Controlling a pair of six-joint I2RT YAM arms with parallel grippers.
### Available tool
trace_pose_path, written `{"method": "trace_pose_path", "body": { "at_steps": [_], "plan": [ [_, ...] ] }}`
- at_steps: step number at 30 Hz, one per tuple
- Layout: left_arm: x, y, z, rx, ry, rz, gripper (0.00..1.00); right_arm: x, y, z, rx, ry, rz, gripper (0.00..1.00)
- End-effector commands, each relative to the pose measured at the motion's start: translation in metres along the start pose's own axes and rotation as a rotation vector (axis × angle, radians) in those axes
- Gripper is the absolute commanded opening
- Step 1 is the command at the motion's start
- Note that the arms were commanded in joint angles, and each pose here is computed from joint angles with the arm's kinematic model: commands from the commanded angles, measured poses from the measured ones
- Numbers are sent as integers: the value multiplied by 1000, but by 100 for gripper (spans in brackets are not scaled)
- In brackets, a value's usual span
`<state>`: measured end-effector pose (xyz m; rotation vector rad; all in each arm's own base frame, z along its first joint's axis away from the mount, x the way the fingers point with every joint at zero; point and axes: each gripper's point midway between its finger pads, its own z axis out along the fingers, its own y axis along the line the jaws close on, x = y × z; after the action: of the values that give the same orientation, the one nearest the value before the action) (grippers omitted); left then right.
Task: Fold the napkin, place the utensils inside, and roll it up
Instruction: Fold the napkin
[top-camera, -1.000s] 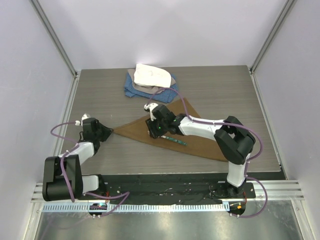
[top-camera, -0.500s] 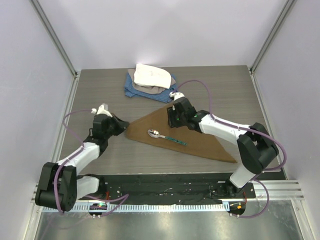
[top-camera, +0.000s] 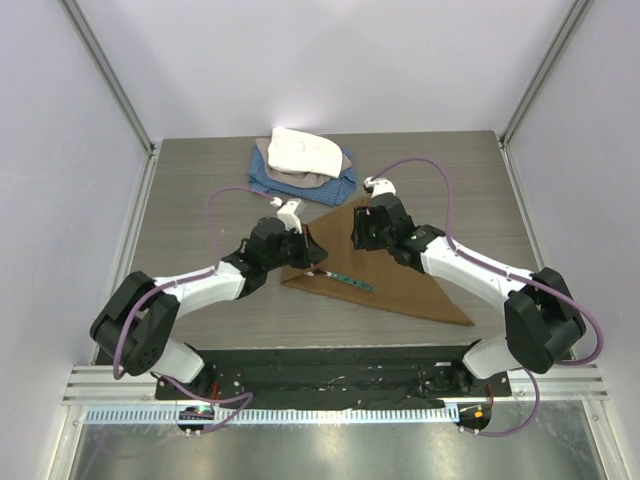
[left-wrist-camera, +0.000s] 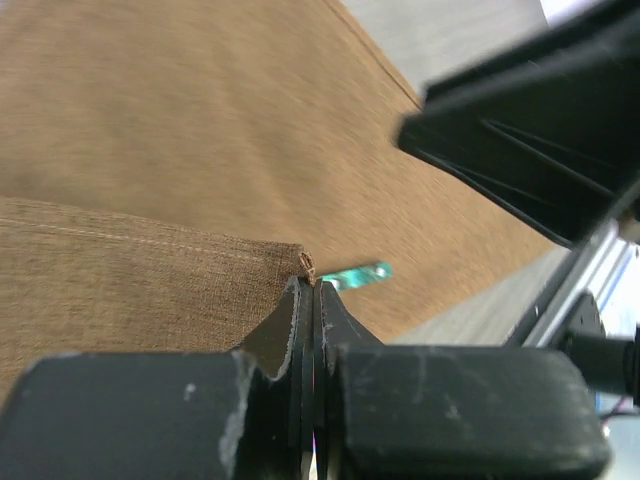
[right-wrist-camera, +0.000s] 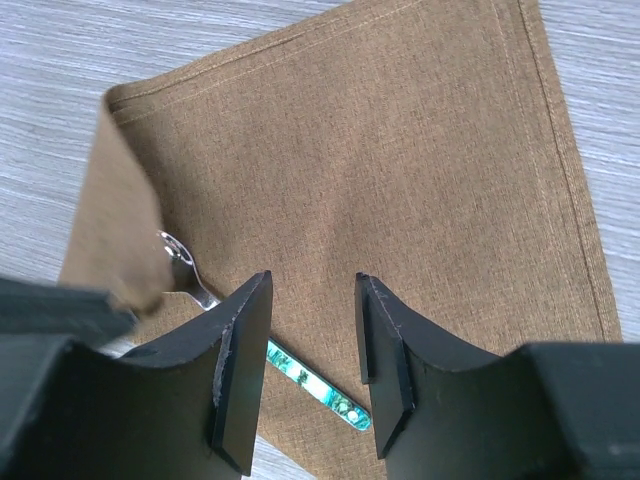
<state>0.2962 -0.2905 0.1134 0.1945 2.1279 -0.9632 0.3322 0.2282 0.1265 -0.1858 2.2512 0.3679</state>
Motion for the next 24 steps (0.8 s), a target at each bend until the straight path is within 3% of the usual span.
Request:
{"method": "trace_pose_path", "body": {
  "at_steps": [1,16,24],
  "plan": [
    [-13,-35,8,103,-34,107,0,-18,-2,-9,5,-75,39,46],
    [59,-66,30,211,201,245,0,-19,-3,-12,12,-83,43,46],
    [73,-78,40,233,238,254,0,-17,-4,-10,13,-75,47,47]
  ]
}}
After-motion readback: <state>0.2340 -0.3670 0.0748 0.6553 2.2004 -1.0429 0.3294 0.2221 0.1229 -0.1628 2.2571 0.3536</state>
